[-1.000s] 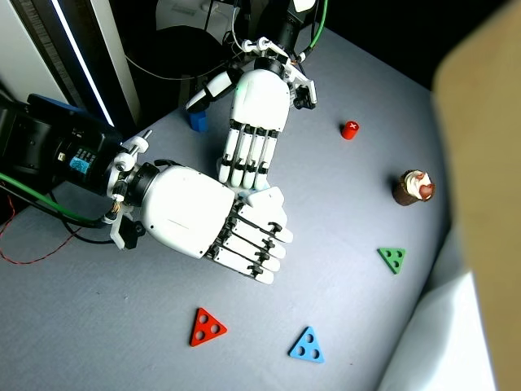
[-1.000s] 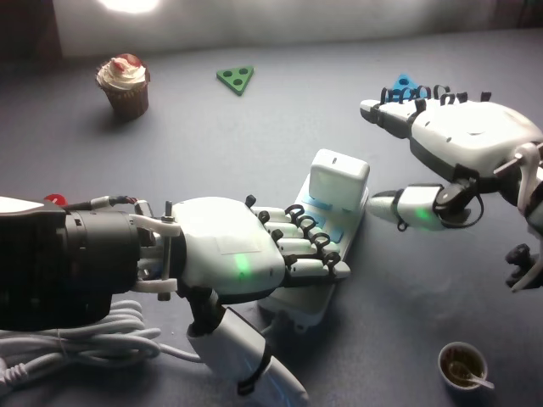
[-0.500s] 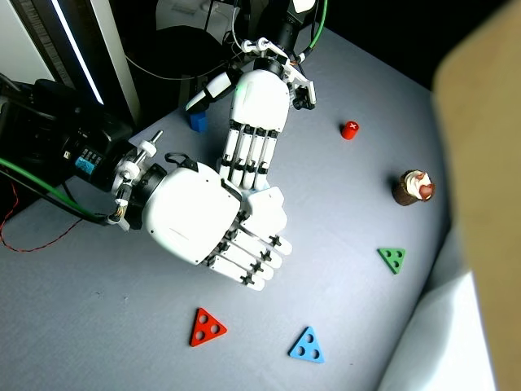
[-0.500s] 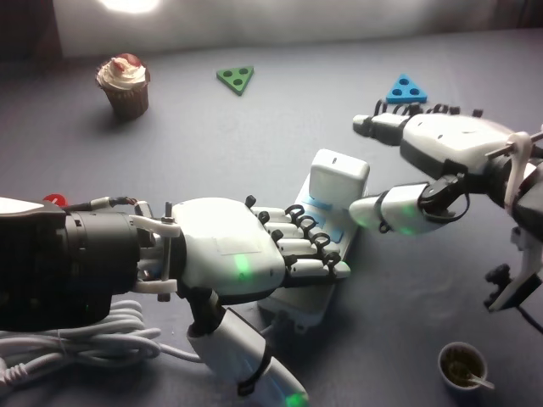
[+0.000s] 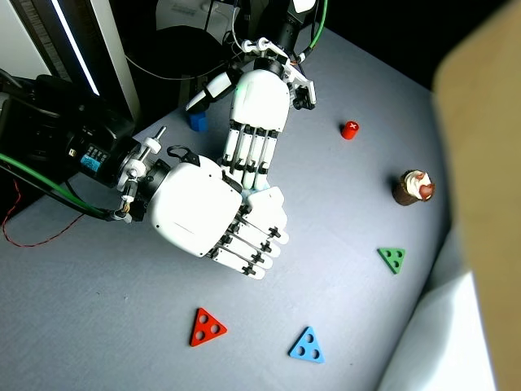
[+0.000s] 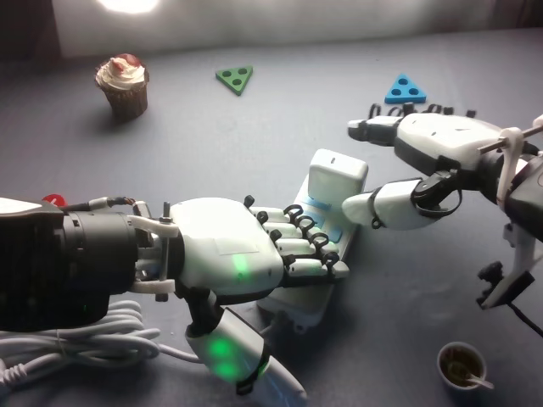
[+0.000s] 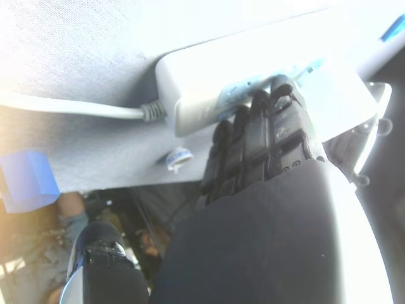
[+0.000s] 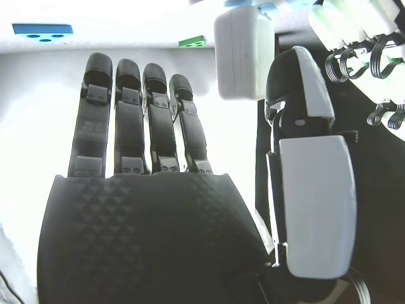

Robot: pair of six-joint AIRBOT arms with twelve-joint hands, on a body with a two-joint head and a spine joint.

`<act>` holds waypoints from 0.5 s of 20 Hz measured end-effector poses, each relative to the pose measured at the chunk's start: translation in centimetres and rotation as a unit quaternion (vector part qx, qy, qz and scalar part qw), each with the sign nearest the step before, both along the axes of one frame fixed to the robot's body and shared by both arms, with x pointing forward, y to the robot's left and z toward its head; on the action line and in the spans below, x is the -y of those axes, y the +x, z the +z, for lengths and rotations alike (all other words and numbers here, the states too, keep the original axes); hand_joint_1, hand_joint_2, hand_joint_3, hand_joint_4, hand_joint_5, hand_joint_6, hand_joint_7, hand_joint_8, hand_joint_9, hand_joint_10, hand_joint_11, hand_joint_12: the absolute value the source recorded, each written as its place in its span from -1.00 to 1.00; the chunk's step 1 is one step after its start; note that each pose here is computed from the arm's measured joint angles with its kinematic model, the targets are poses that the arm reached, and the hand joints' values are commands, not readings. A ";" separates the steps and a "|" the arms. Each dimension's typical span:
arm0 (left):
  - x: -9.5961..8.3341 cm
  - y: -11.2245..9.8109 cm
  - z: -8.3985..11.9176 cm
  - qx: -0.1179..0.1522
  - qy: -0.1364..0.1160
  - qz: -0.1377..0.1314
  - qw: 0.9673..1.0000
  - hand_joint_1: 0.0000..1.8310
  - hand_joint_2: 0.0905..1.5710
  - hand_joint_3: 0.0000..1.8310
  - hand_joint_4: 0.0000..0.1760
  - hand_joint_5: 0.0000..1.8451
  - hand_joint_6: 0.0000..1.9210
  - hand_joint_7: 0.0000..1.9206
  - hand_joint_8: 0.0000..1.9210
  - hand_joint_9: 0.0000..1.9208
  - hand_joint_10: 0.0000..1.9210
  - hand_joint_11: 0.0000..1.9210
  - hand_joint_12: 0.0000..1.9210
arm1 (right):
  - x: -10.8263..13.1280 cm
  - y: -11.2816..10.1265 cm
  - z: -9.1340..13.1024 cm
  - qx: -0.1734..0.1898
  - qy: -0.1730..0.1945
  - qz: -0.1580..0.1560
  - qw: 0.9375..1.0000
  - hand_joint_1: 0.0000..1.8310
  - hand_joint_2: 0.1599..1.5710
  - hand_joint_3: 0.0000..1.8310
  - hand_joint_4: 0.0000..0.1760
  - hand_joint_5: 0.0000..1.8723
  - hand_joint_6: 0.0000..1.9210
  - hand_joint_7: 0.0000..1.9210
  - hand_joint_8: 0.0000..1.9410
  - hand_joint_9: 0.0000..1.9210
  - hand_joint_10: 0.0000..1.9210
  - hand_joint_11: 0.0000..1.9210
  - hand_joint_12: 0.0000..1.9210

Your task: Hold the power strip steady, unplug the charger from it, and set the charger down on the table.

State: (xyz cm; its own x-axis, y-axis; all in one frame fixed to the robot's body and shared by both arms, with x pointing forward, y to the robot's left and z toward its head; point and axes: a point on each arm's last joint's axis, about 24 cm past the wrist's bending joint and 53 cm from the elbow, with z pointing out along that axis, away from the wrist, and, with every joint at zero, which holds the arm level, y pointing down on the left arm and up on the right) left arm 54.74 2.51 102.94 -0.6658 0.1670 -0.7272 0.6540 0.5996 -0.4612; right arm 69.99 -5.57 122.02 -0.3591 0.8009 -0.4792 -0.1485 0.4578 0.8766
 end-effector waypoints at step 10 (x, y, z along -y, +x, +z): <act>0.0 0.0 0.0 0.000 0.000 0.000 1.000 -1.00 0.07 -1.00 -1.00 -0.95 -1.00 -0.94 -1.00 -0.96 -1.00 -0.96 -0.97 | -2.4 0.8 -0.5 -0.005 0.003 0.017 1.000 -0.10 0.35 -1.00 -1.00 -0.73 -0.99 -0.69 -0.99 -0.70 -0.99 -0.71 -0.90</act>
State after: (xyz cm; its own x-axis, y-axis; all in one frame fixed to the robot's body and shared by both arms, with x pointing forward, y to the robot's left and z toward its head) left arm 54.72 2.52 102.91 -0.6662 0.1674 -0.7267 0.6539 0.5996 -0.4614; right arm 70.74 -3.21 121.50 -0.3915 0.7906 -0.4708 -0.1553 0.4475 0.8807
